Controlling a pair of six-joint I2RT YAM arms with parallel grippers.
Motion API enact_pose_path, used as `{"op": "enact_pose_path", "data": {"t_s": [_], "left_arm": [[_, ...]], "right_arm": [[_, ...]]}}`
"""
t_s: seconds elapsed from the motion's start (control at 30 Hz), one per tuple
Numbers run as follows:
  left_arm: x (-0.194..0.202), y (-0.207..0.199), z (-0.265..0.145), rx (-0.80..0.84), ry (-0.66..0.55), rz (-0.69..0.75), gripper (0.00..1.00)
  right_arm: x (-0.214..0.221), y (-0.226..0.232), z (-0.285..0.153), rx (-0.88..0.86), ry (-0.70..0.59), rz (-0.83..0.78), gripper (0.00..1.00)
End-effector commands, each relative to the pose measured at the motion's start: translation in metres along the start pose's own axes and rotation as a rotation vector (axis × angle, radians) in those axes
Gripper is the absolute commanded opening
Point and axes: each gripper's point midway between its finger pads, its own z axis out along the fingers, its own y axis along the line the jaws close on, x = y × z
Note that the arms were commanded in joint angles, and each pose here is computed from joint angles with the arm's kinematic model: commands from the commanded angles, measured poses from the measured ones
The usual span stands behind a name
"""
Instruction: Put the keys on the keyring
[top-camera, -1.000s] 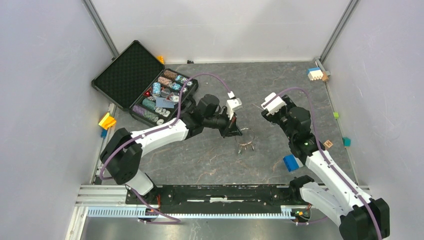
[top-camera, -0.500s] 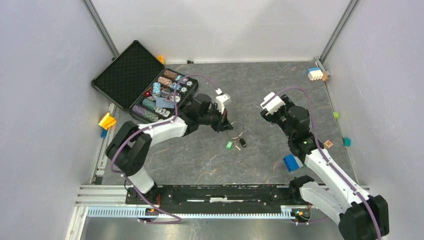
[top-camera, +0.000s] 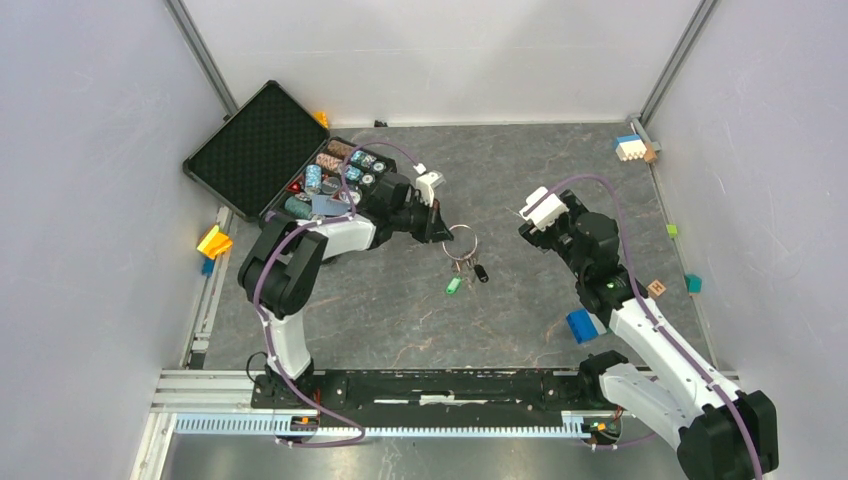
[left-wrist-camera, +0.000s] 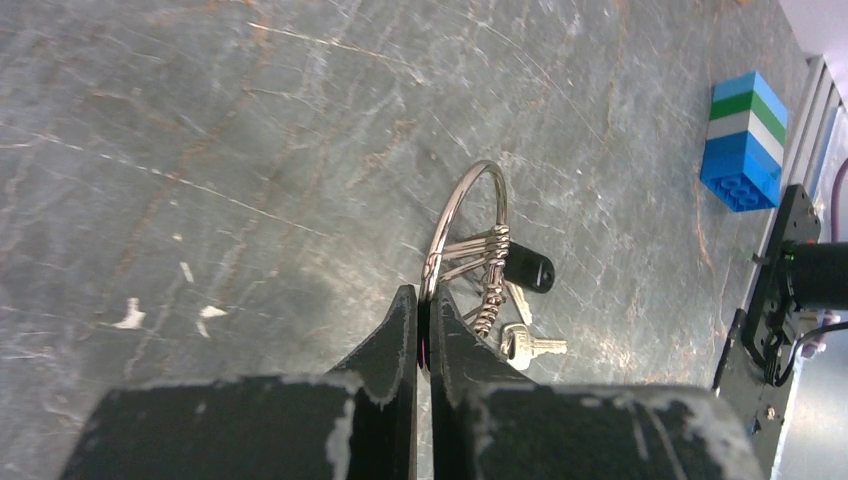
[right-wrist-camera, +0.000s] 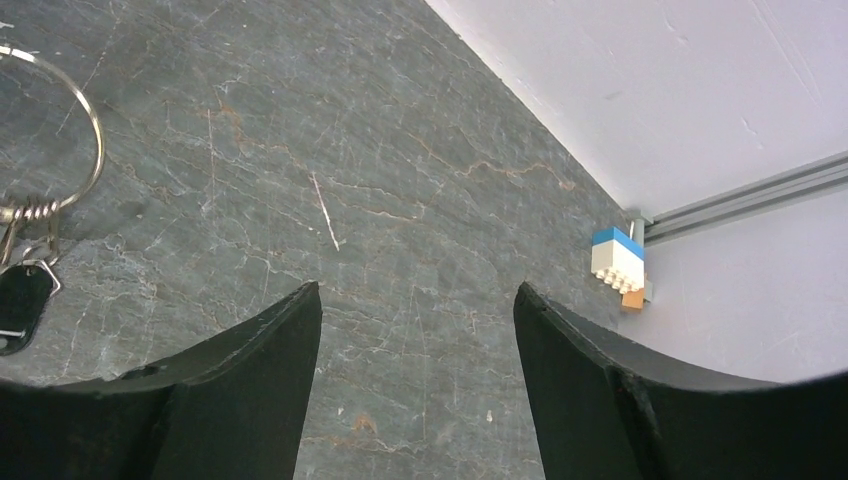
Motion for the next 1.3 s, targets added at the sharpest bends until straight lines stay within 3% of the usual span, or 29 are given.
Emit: {"op": "enact_pose_path", "data": {"t_s": [0.0, 0.13, 0.4, 0.97, 1.27], "left_arm": [[-0.038, 0.005, -0.004, 0.030, -0.101, 0.003, 0.04], [-0.045, 0.018, -0.009, 0.015, -0.122, -0.007, 0.05], [-0.039, 0.047, -0.003, -0.062, -0.072, -0.010, 0.20], [-0.052, 0.089, 0.006, -0.172, -0.052, -0.061, 0.22], [-0.060, 0.097, 0.006, -0.195, -0.051, -0.045, 0.28]], "right_arm": [[0.000, 0.002, 0.000, -0.009, -0.009, -0.006, 0.76], [0.003, 0.004, 0.002, -0.020, 0.002, -0.009, 0.76], [0.003, 0.008, 0.002, -0.040, 0.000, -0.008, 0.78], [0.004, 0.011, 0.001, -0.055, 0.001, -0.008, 0.82], [0.006, 0.013, 0.002, -0.061, 0.010, -0.008, 0.84]]}}
